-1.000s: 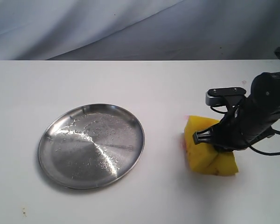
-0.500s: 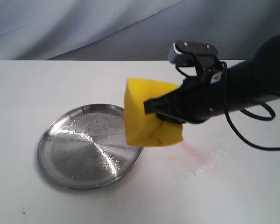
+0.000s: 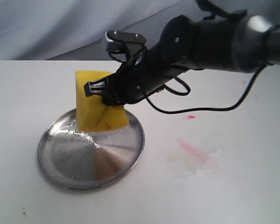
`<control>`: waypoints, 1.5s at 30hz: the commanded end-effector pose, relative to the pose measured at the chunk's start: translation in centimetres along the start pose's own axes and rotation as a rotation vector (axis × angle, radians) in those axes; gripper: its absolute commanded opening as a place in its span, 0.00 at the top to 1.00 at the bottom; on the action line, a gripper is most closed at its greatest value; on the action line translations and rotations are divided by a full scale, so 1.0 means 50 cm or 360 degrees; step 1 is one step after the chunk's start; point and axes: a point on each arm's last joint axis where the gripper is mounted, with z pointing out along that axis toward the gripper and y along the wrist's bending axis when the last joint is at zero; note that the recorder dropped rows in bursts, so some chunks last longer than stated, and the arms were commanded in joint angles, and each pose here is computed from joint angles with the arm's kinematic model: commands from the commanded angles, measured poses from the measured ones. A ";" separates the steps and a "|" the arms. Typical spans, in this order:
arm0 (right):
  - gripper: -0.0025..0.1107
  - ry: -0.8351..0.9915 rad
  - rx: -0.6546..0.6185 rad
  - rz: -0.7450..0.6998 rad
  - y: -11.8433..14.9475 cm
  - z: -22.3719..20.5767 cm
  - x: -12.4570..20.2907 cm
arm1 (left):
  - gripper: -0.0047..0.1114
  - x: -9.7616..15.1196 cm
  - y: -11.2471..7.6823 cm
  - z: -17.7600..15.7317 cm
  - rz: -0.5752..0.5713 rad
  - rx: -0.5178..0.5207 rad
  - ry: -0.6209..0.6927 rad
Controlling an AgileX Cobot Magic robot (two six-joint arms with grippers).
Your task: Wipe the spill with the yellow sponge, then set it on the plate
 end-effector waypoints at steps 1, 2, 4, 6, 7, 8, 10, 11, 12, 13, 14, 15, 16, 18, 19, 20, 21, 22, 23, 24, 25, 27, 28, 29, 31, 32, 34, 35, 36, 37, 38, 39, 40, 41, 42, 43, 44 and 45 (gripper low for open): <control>0.94 0.0163 0.0010 0.0011 -0.019 0.073 0.021 | 0.96 -0.003 0.001 -0.001 -0.0027 -0.0005 -0.0017; 0.90 0.0181 0.0012 -0.0006 -0.023 0.082 0.026 | 0.96 -0.003 0.001 -0.001 -0.0027 -0.0005 -0.0017; 0.77 0.0222 0.0020 -0.0016 -0.030 0.099 0.036 | 0.96 -0.003 0.001 -0.001 -0.0027 -0.0005 -0.0017; 0.61 0.0233 0.0023 -0.0013 -0.033 0.105 0.039 | 0.96 -0.003 0.001 -0.001 -0.0027 -0.0005 -0.0017; 0.52 0.0230 0.0024 -0.0013 -0.033 0.105 0.039 | 0.96 -0.003 0.001 -0.001 -0.0027 -0.0005 -0.0017; 0.42 0.0226 0.0025 -0.0006 -0.033 0.105 0.038 | 0.96 -0.003 0.001 -0.001 -0.0027 -0.0005 -0.0017; 0.32 0.0211 0.0020 0.0015 -0.029 0.098 0.034 | 0.96 -0.003 0.001 -0.001 -0.0027 -0.0005 -0.0017; 0.30 0.0215 0.0014 0.0019 -0.026 0.091 0.033 | 0.96 -0.003 0.001 -0.001 -0.0027 -0.0005 -0.0017; 0.30 0.0223 0.0007 0.0016 -0.023 0.086 0.032 | 0.96 -0.003 0.001 -0.001 -0.0027 -0.0005 -0.0017; 0.30 0.0223 -0.0002 0.0011 -0.019 0.076 0.029 | 0.96 -0.003 0.001 -0.001 -0.0027 -0.0005 -0.0017; 0.32 0.0222 -0.0013 0.0004 -0.013 0.064 0.026 | 0.96 -0.003 0.001 -0.001 -0.0027 -0.0005 -0.0017; 0.33 0.0221 -0.0023 -0.0003 -0.008 0.053 0.023 | 0.96 -0.003 0.001 -0.001 -0.0027 -0.0005 -0.0017; 0.35 0.0214 -0.0028 -0.0025 -0.002 0.036 0.018 | 0.96 -0.003 0.001 -0.001 -0.0027 -0.0005 -0.0017; 0.40 0.0194 -0.0015 -0.0066 0.009 0.000 0.009 | 0.96 -0.003 0.001 -0.001 -0.0027 -0.0005 -0.0017; 0.45 0.0169 0.0011 -0.0073 0.012 -0.020 0.006 | 0.96 -0.003 0.001 -0.001 -0.0027 -0.0005 -0.0017; 0.49 0.0118 0.0043 -0.0095 0.015 -0.044 0.001 | 0.96 -0.003 0.001 -0.001 -0.0027 -0.0005 -0.0017; 0.53 0.0087 0.0078 -0.0108 0.013 -0.059 0.003 | 0.96 -0.003 0.001 -0.001 -0.0027 -0.0005 -0.0017; 0.58 0.0039 0.0124 -0.0116 0.011 -0.078 0.004 | 0.96 -0.003 0.001 -0.001 -0.0027 -0.0005 -0.0017; 0.62 -0.0013 0.0179 -0.0137 0.007 -0.097 0.008 | 0.96 -0.003 0.001 -0.001 -0.0027 -0.0005 -0.0017; 0.68 -0.0062 0.0226 -0.0126 0.001 -0.113 0.012 | 0.96 -0.003 0.001 -0.001 -0.0027 -0.0005 -0.0017; 0.73 -0.0107 0.0274 -0.0136 -0.005 -0.130 0.022 | 0.96 -0.003 0.001 -0.001 -0.0027 -0.0005 -0.0017; 0.83 -0.0177 0.0339 -0.0151 -0.017 -0.157 0.045 | 0.96 -0.003 0.001 -0.001 -0.0027 -0.0005 -0.0017; 0.88 -0.0208 0.0361 -0.0169 -0.022 -0.171 0.061 | 0.96 -0.003 0.001 -0.001 -0.0027 -0.0005 -0.0017; 0.93 -0.0239 0.0381 -0.0187 -0.026 -0.184 0.077 | 0.96 -0.003 0.001 -0.001 -0.0027 -0.0005 -0.0017; 0.98 -0.0311 0.0385 -0.0187 -0.032 -0.207 0.108 | 0.96 -0.003 0.001 -0.001 -0.0027 -0.0005 -0.0017; 0.98 -0.0348 0.0378 -0.0178 -0.035 -0.217 0.122 | 0.96 -0.003 0.001 -0.001 -0.0027 -0.0005 -0.0017; 0.98 -0.0406 0.0356 -0.0135 -0.037 -0.234 0.145 | 0.96 -0.003 0.001 -0.001 -0.0027 -0.0005 -0.0017; 0.98 -0.0434 0.0343 -0.0111 -0.037 -0.243 0.156 | 0.96 -0.003 0.001 -0.001 -0.0027 -0.0005 -0.0017; 0.98 -0.0459 0.0331 -0.0092 -0.038 -0.250 0.166 | 0.96 -0.003 0.001 -0.001 -0.0027 -0.0005 -0.0017; 0.98 -0.0476 0.0323 -0.0080 -0.039 -0.256 0.174 | 0.96 -0.003 0.001 -0.001 -0.0027 -0.0005 -0.0017; 0.98 -0.0496 0.0314 -0.0074 -0.040 -0.263 0.184 | 0.96 -0.003 0.001 -0.001 -0.0027 -0.0005 -0.0017; 0.98 -0.0509 0.0308 -0.0073 -0.041 -0.269 0.193 | 0.96 -0.003 0.001 -0.001 -0.0027 -0.0005 -0.0017; 0.98 -0.0512 0.0306 -0.0071 -0.042 -0.275 0.203 | 0.96 -0.003 0.001 -0.001 -0.0027 -0.0005 -0.0017; 0.98 -0.0512 0.0306 -0.0071 -0.044 -0.279 0.213 | 0.96 -0.003 0.001 -0.001 -0.0027 -0.0005 -0.0017; 0.98 -0.0517 0.0305 -0.0075 -0.046 -0.284 0.222 | 0.96 -0.003 0.001 -0.001 -0.0027 -0.0005 -0.0017; 0.98 -0.0519 0.0307 -0.0083 -0.047 -0.287 0.230 | 0.96 -0.003 0.001 -0.001 -0.0027 -0.0005 -0.0017; 0.98 -0.0525 0.0304 -0.0084 -0.050 -0.291 0.242 | 0.96 -0.003 0.001 -0.001 -0.0027 -0.0005 -0.0017; 0.98 -0.0530 0.0309 -0.0096 -0.053 -0.294 0.249 | 0.96 -0.003 0.001 -0.001 -0.0027 -0.0005 -0.0017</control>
